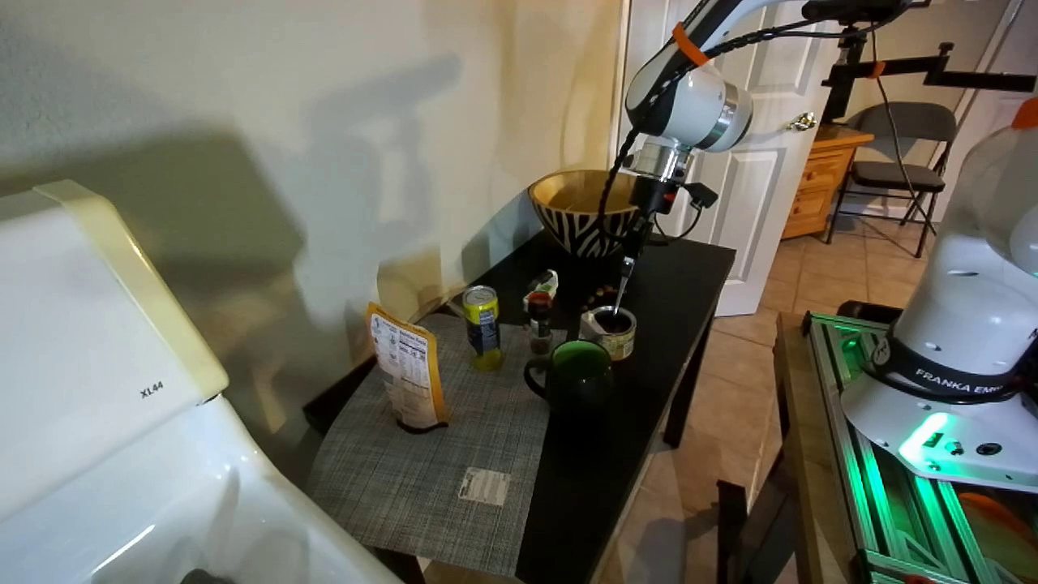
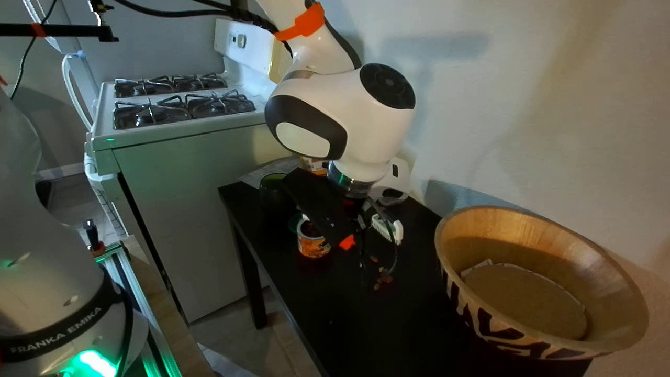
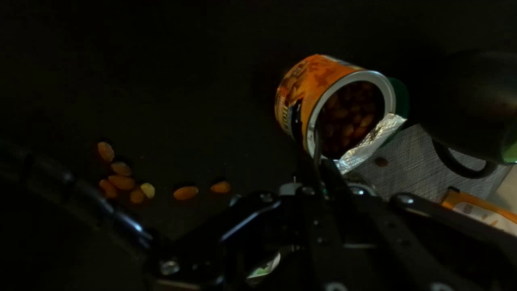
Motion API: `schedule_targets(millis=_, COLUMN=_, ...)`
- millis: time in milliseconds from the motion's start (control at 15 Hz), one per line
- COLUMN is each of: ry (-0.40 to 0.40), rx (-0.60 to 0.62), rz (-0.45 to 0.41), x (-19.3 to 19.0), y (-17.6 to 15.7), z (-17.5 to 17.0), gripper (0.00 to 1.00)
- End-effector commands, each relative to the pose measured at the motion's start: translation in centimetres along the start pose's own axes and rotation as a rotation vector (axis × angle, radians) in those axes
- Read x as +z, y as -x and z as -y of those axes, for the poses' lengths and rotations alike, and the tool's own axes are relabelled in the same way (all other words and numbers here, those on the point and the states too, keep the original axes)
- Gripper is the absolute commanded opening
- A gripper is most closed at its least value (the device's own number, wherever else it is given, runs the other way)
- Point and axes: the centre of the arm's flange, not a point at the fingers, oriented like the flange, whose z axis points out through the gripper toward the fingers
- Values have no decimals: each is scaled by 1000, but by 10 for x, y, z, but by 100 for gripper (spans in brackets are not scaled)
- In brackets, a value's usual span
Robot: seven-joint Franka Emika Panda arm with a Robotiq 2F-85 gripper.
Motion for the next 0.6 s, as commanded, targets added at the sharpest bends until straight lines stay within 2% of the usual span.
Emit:
schedule_targets(millis=0, ry=3, rx=7, rz=-9, x=2, y=0, z=0, gripper=2)
schedule_targets(millis=533, ry=-31, rx=53, rz=-29, x=15, y=-1, z=-7, gripper=2)
